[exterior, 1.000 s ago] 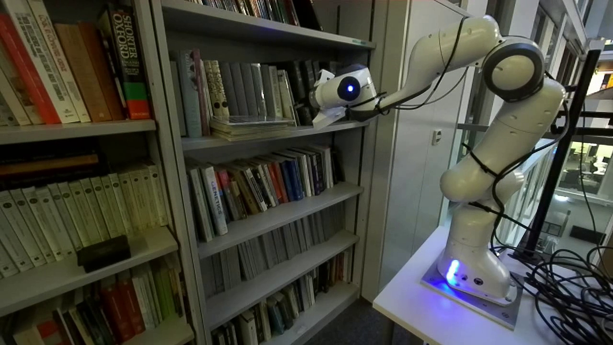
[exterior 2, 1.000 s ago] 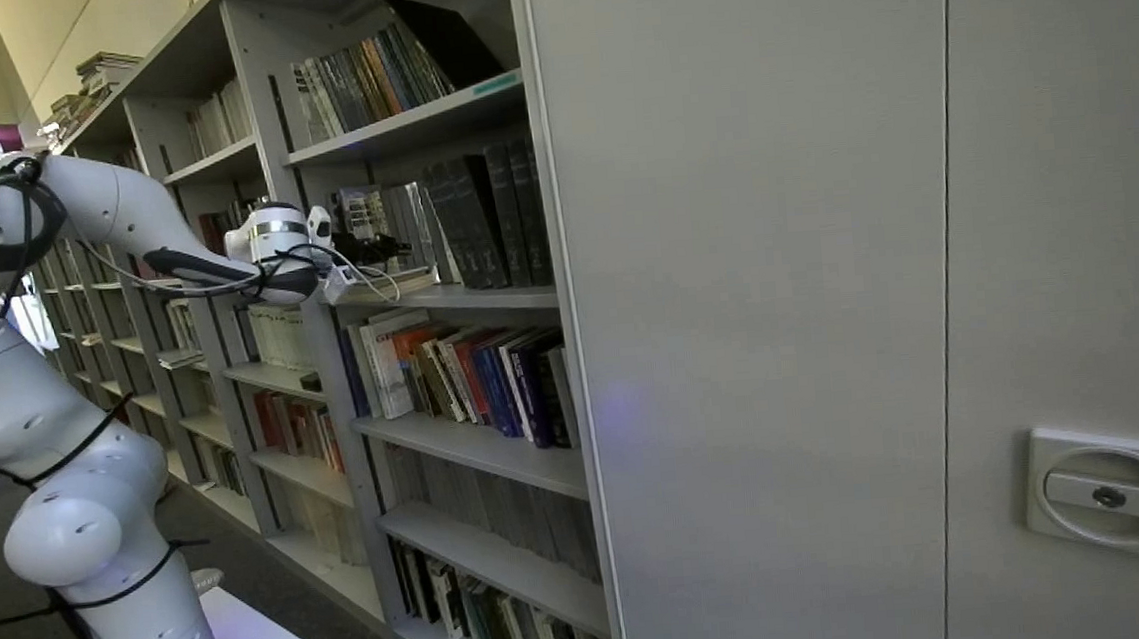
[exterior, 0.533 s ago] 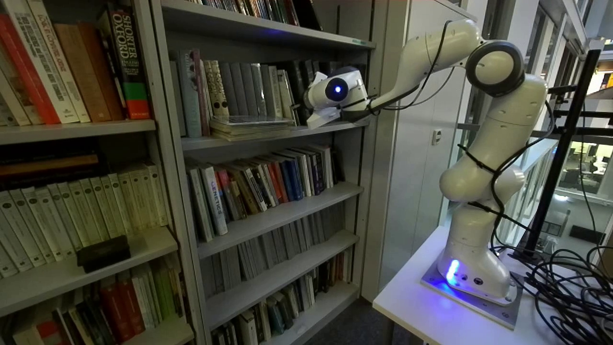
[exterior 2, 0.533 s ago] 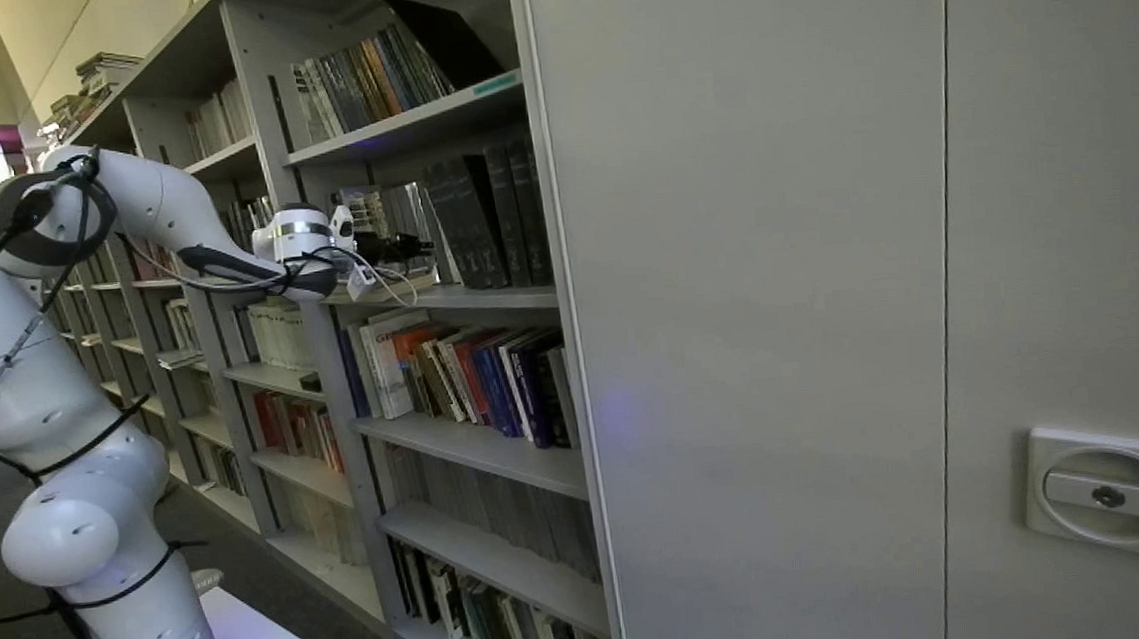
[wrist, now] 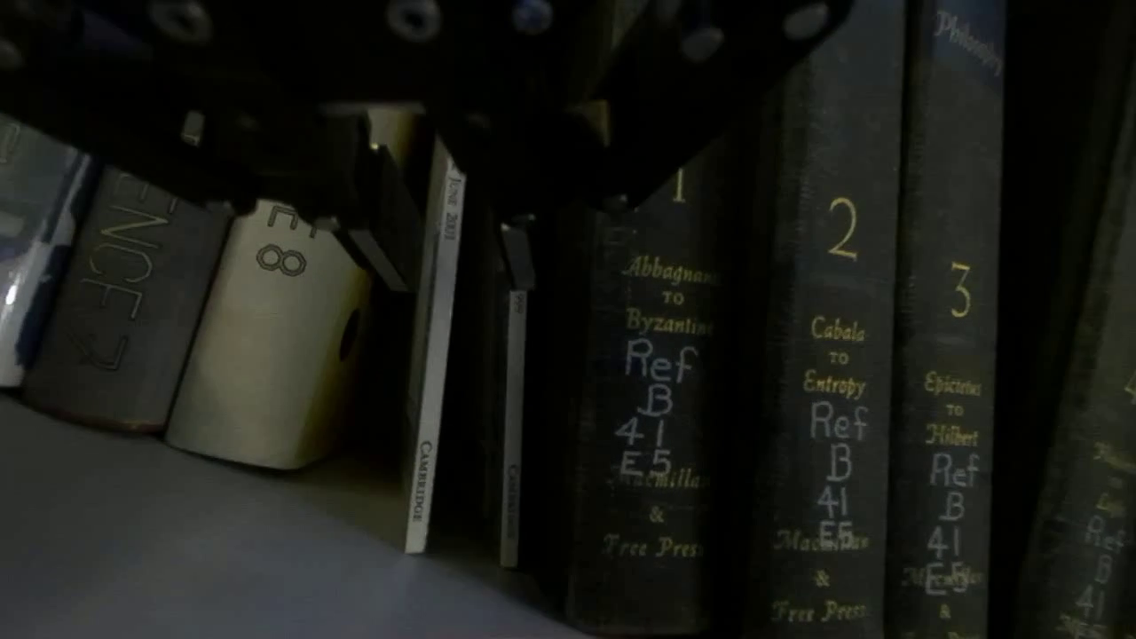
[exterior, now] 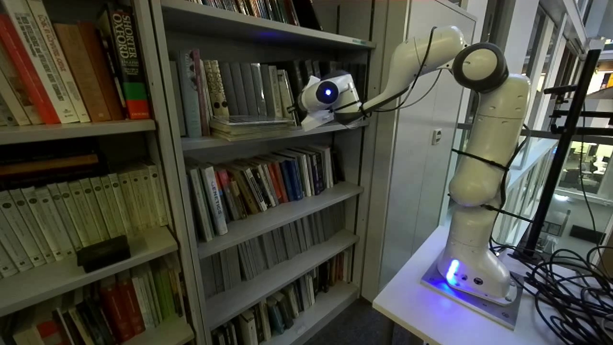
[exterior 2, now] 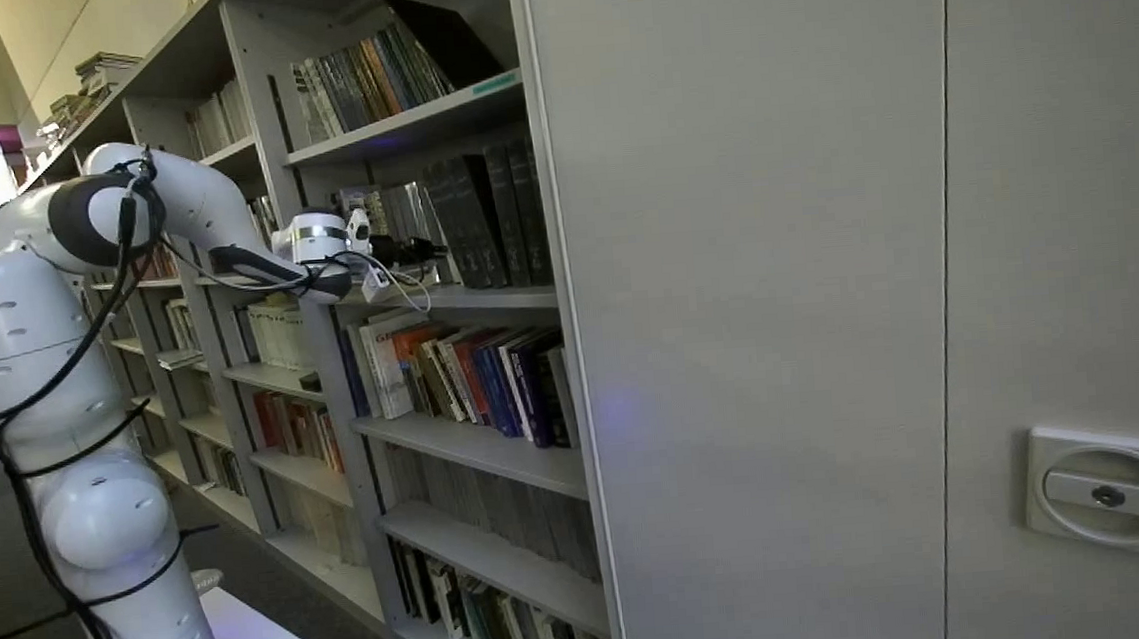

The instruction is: Remove the thin books from the shelf and stack them neatly

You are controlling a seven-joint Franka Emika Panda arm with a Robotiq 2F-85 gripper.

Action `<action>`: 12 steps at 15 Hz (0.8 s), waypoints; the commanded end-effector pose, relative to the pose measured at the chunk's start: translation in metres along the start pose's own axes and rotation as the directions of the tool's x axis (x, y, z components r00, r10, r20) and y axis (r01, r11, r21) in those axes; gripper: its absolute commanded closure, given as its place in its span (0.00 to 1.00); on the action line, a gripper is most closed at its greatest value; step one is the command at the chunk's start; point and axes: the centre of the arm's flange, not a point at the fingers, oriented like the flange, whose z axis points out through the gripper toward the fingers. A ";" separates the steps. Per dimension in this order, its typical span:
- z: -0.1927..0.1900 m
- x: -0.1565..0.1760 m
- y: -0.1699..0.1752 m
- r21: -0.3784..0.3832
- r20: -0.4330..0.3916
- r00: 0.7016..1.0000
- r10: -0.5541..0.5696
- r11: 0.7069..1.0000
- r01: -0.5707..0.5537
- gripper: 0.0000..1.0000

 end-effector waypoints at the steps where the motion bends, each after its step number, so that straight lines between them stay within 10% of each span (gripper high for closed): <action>1: 0.015 0.014 -0.004 -0.011 -0.023 1.000 -0.013 1.000 0.012 0.64; 12: 0.027 0.025 -0.010 -0.014 -0.032 0.999 -0.015 1.000 0.014 0.63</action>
